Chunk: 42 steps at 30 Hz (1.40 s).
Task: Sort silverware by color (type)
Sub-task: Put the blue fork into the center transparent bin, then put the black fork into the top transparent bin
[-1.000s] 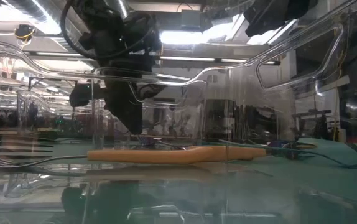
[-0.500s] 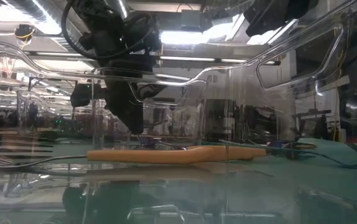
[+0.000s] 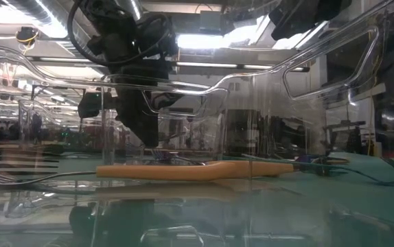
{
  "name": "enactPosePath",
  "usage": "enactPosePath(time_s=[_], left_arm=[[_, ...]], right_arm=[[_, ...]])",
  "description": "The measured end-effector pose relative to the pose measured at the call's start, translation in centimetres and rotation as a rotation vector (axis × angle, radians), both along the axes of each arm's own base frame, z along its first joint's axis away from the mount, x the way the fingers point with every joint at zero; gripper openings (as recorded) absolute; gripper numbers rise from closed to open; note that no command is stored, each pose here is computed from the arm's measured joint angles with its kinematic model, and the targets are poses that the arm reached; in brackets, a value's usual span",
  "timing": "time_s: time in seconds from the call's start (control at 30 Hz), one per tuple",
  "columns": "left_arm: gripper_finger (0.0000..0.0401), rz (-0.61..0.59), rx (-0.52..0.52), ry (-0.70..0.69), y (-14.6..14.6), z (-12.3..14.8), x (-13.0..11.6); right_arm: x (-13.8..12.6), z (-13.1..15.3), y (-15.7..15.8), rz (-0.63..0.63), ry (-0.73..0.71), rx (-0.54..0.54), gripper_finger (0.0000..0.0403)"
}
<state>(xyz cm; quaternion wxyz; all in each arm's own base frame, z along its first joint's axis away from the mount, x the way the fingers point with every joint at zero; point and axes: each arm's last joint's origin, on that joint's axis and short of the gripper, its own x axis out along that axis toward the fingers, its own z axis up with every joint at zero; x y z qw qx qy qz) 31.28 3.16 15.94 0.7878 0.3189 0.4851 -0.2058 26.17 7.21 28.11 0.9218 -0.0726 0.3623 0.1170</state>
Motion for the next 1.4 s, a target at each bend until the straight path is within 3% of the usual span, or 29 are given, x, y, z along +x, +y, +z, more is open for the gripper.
enactPosePath(time_s=[0.73,1.13,1.4], left_arm=[[0.0026,0.054,-0.009,0.000,0.1,0.0,0.0],[0.0093,0.054,-0.001,-0.036,0.0,0.2,0.3],[0.0098,0.020,0.001,-0.081,-1.2,0.5,0.8]], right_arm=[[0.0,0.0,0.0,-0.002,0.000,-0.002,0.0088],[0.0,0.0,0.0,-0.002,-0.001,-0.002,0.0088],[0.0,0.0,0.0,-0.006,0.000,0.002,0.0088]])
